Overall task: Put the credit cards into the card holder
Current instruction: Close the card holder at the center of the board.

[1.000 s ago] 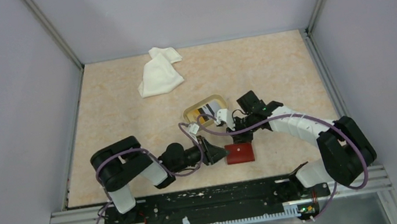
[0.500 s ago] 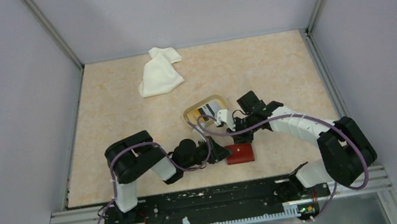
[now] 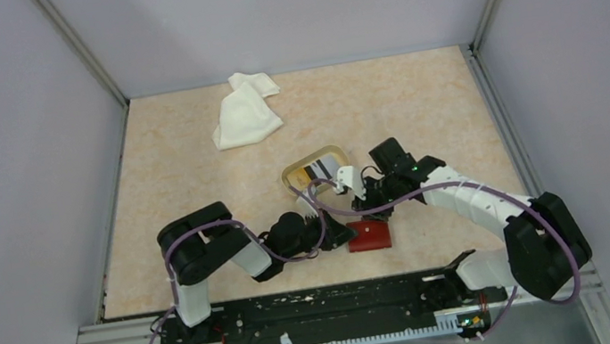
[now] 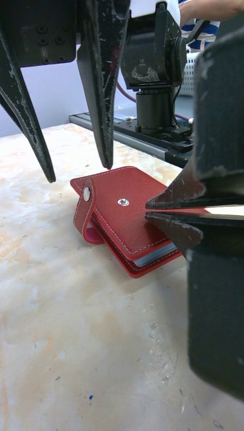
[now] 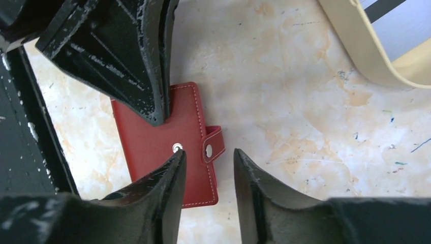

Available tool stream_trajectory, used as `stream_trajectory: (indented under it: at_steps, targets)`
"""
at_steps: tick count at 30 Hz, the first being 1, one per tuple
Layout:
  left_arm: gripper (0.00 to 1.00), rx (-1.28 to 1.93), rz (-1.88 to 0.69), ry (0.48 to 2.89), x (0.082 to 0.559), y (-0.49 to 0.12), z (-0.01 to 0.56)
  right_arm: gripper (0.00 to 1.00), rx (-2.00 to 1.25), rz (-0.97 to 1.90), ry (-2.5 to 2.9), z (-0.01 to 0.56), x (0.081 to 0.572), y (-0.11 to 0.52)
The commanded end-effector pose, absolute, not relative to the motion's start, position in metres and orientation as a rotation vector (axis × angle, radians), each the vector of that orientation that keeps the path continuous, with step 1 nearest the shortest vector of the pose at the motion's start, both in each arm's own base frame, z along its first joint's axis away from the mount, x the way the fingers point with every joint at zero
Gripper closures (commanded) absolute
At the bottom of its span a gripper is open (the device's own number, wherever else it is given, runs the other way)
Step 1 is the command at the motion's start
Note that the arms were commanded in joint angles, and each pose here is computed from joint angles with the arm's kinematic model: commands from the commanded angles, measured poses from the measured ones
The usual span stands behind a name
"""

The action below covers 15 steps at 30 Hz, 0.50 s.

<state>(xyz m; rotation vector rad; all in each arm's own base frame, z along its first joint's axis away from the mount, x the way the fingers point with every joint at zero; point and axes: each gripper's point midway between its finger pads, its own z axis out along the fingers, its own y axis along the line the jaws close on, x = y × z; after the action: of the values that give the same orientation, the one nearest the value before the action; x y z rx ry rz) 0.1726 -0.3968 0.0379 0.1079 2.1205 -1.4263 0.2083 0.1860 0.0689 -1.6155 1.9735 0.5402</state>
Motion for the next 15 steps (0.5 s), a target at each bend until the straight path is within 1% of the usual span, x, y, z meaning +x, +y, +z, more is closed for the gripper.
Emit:
stream_trajectory:
  at_steps: [1,3,8,13,15]
  targets:
    - [0.89,0.127,-1.292,2.224,0.172,-0.384,0.008,0.57,-1.67,0.574,1.885,0.087,0.207,0.189]
    - [0.89,0.131,-1.299,2.221,0.171,-0.384,0.009,0.54,-1.697,0.593,1.888,0.082,0.203,0.189]
    - [0.89,0.136,-1.312,2.218,0.17,-0.386,0.011,0.55,-1.727,0.596,1.908,0.072,0.204,0.187]
    - [0.89,0.145,-1.324,2.215,0.169,-0.388,0.012,0.61,-1.676,0.564,1.922,0.072,0.215,0.19]
    - [0.89,0.147,-1.329,2.214,0.169,-0.388,0.012,0.68,-1.659,0.553,1.933,0.071,0.218,0.19]
